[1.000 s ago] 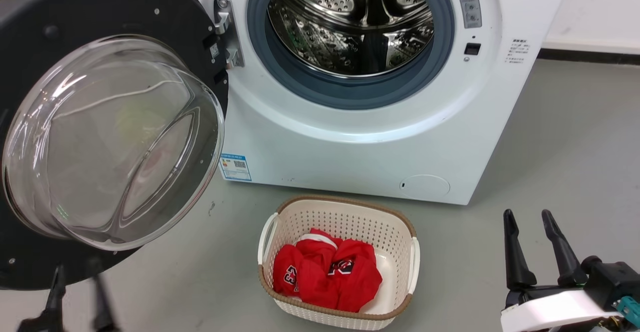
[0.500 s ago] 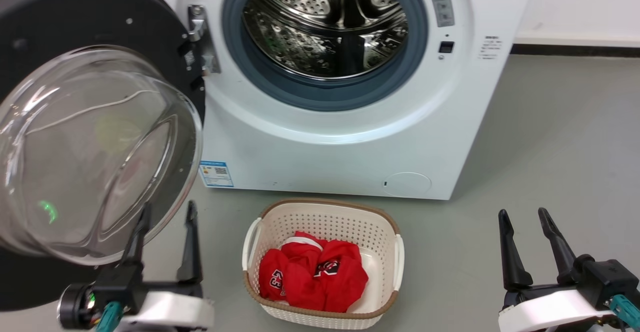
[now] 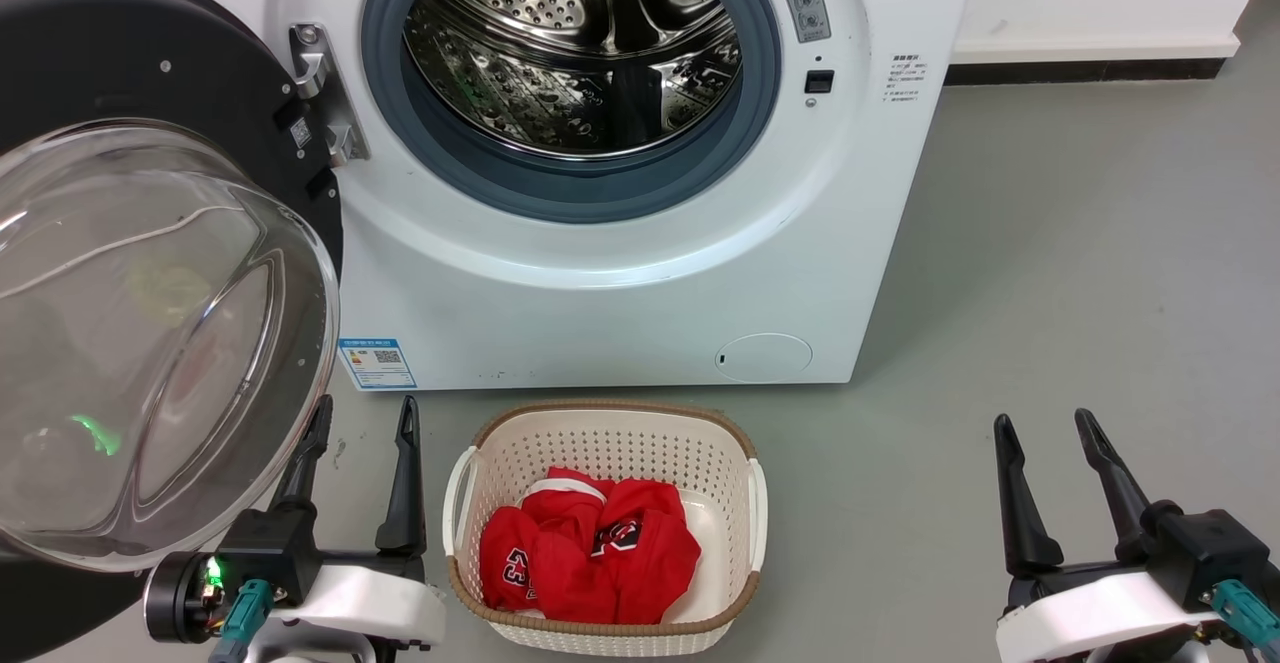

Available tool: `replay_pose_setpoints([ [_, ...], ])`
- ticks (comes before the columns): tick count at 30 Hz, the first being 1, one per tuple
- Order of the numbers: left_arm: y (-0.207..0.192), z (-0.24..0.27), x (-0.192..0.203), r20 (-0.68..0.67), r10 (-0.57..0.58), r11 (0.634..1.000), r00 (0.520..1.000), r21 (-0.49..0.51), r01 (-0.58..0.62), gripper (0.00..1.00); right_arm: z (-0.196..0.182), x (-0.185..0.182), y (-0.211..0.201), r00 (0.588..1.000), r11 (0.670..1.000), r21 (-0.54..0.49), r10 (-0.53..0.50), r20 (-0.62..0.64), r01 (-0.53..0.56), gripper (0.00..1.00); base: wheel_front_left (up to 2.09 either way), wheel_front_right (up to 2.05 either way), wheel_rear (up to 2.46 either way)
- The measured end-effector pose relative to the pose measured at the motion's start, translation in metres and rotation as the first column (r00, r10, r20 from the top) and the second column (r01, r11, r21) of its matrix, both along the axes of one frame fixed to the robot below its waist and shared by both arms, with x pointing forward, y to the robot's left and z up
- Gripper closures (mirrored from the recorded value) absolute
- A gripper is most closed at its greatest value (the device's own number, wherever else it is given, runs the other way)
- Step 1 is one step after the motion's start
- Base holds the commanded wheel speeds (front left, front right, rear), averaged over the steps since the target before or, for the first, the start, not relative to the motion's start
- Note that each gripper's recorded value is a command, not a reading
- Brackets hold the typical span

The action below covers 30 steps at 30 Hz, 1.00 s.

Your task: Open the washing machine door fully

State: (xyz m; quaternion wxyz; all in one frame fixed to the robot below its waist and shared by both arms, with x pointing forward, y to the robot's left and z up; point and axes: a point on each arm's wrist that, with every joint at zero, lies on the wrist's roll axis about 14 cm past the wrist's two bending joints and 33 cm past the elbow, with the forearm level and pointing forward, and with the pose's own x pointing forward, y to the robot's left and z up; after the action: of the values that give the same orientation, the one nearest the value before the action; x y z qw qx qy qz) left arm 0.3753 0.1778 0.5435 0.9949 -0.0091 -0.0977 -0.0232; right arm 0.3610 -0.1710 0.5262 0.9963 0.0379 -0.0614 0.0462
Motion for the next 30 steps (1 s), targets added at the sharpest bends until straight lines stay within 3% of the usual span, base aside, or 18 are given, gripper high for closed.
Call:
replay_pose_setpoints([
  [20,0.004,0.0,-0.003,0.001,0.017,1.0,1.0,0.005,-0.017,0.0,0.002,0.003,0.003,1.0,1.0,0.011,0.009,0.005,-0.009,0.0,0.0,0.0,0.0],
  [21,0.004,-0.002,-0.003,-0.005,0.017,1.0,1.0,0.004,-0.017,1.0,0.0,0.002,0.003,1.0,1.0,0.012,0.008,-0.001,-0.008,1.0,0.0,0.0,0.0],
  [24,0.006,-0.017,-0.006,-0.054,0.022,1.0,0.998,-0.004,-0.023,1.0,-0.015,-0.003,0.002,0.999,1.0,0.018,0.007,-0.048,-0.006,1.0,0.0,0.0,0.0],
  [30,0.014,-0.029,-0.006,-0.115,0.04,0.991,0.993,-0.121,-0.054,1.0,-0.019,-0.003,-0.002,0.997,0.991,0.135,-0.002,-0.073,0.012,1.0,0.0,0.0,0.0],
])
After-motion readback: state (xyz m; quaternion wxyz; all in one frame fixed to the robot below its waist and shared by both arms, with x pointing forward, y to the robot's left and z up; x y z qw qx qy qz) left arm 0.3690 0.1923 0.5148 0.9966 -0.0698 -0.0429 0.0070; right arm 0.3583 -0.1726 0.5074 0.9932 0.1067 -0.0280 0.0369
